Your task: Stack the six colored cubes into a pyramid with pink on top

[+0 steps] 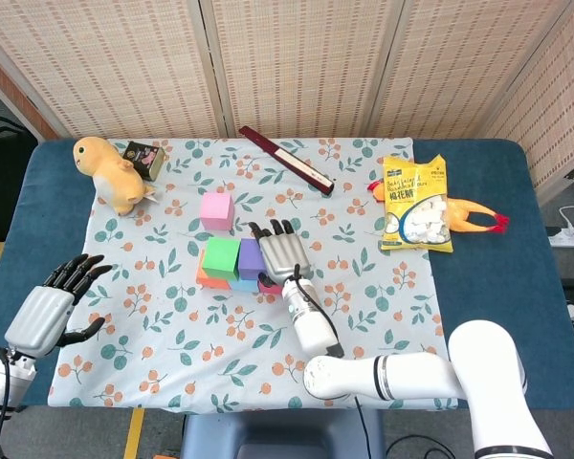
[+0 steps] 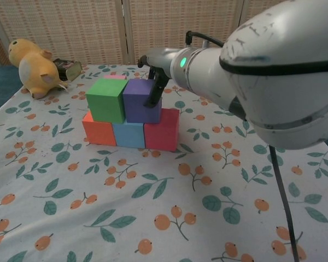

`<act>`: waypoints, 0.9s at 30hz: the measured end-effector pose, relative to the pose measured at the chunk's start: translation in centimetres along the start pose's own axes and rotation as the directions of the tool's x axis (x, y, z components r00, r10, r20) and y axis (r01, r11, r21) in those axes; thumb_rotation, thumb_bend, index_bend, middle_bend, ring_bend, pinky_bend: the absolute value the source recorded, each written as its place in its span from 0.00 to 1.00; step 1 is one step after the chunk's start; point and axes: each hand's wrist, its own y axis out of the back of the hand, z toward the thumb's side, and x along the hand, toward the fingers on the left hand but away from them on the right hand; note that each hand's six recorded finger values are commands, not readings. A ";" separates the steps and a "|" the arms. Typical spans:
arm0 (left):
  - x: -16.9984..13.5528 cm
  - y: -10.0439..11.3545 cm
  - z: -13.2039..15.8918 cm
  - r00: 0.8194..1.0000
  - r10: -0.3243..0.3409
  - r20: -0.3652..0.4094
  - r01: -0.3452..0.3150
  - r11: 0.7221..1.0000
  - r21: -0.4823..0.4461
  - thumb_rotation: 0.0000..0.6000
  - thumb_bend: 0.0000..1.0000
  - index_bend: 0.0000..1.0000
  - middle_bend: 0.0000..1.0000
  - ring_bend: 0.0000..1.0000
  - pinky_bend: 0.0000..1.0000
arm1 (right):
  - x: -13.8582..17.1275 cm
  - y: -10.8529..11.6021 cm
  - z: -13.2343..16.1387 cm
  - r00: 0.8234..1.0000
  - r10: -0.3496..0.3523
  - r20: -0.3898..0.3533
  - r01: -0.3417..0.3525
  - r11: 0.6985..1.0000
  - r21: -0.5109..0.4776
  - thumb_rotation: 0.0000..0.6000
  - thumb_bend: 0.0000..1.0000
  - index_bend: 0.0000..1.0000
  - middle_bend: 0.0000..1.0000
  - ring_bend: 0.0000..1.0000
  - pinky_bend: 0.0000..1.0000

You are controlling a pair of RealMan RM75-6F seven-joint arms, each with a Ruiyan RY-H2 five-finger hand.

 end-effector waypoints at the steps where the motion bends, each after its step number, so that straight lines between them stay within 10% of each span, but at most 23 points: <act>1: 0.0 0.0 0.0 1.000 0.000 0.000 0.000 1.000 0.000 1.00 0.30 0.13 0.05 0.00 0.16 | 0.0 0.0 0.0 1.000 -0.003 0.000 0.003 1.000 0.001 1.00 0.21 0.00 0.30 0.06 0.04; 27: -0.2 0.0 0.1 1.000 -0.004 0.003 0.004 1.000 -0.004 1.00 0.30 0.12 0.04 0.00 0.16 | 0.3 -0.1 0.2 1.000 -0.011 -0.004 0.011 1.000 0.006 1.00 0.21 0.00 0.31 0.07 0.04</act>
